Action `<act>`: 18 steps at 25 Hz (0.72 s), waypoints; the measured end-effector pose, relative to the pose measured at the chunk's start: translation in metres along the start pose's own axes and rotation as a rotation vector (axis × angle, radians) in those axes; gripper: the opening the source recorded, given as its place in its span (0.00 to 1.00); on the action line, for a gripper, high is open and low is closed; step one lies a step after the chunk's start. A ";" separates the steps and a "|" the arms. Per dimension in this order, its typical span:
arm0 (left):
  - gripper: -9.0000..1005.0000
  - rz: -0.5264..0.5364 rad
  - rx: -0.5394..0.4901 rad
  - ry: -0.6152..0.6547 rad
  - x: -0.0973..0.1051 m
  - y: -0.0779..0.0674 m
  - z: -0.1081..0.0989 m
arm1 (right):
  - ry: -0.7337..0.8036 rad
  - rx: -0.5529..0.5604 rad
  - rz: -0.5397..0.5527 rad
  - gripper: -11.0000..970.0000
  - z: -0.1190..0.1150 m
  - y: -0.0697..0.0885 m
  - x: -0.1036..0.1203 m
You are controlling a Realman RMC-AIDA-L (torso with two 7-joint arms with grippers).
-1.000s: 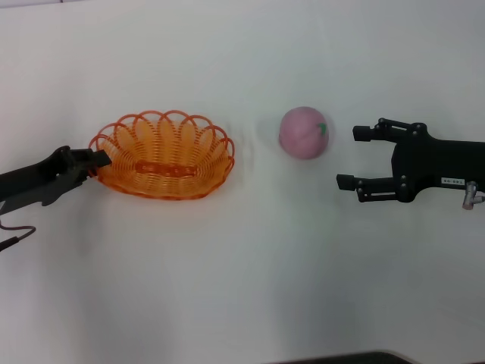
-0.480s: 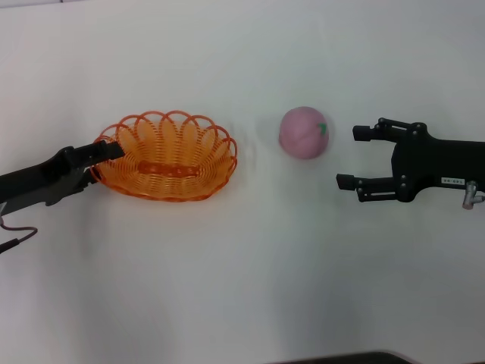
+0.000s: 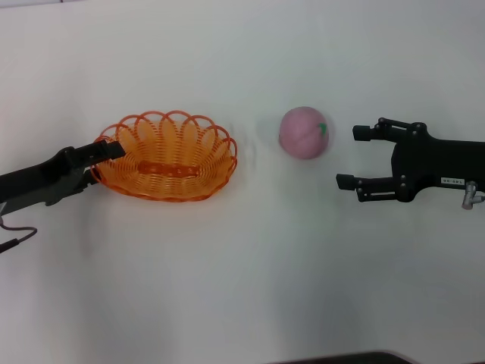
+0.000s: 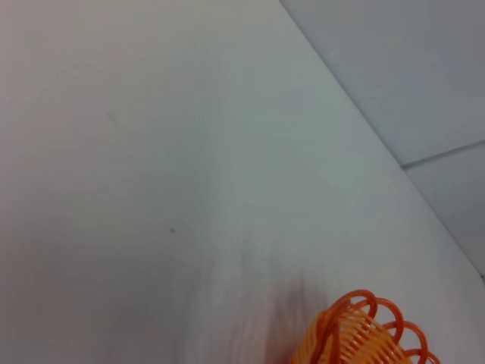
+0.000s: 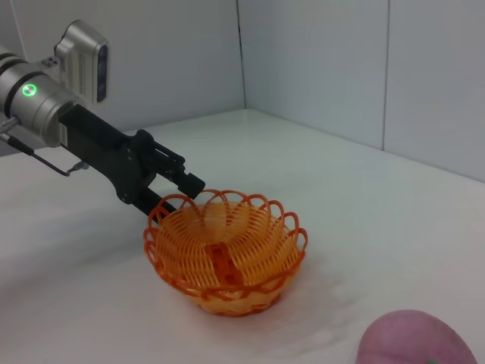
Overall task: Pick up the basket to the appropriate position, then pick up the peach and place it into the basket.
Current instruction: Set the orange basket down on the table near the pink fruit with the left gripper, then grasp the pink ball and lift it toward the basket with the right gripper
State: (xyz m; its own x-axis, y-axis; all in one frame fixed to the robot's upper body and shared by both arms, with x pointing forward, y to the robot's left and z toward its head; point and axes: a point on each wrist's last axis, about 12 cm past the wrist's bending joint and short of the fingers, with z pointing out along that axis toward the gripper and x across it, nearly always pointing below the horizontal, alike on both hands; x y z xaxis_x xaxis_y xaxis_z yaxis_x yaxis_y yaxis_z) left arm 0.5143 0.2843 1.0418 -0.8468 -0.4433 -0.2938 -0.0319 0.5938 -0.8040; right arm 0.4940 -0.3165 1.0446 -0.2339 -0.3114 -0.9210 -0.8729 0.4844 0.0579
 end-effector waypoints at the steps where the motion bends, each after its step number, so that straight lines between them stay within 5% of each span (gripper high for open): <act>1: 0.75 0.003 0.001 0.001 0.000 0.000 0.000 | 0.000 0.000 0.000 0.96 0.000 0.000 0.000; 10: 0.75 0.139 0.011 -0.098 -0.021 0.004 -0.019 | -0.001 -0.002 -0.002 0.96 0.000 0.000 -0.001; 18: 0.75 0.363 0.167 -0.219 -0.028 -0.004 -0.039 | -0.001 -0.002 -0.002 0.96 0.000 0.000 -0.001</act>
State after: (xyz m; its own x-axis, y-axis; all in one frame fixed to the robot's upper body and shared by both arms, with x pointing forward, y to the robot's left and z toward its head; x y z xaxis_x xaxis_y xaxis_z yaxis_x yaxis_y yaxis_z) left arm 0.5175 0.3200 1.0732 -0.6544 -0.3689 -0.6600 0.3471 0.6288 -0.6957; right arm 0.4945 -0.3160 1.0451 -0.2314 -0.3114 -0.9217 -0.8743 0.4820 0.0567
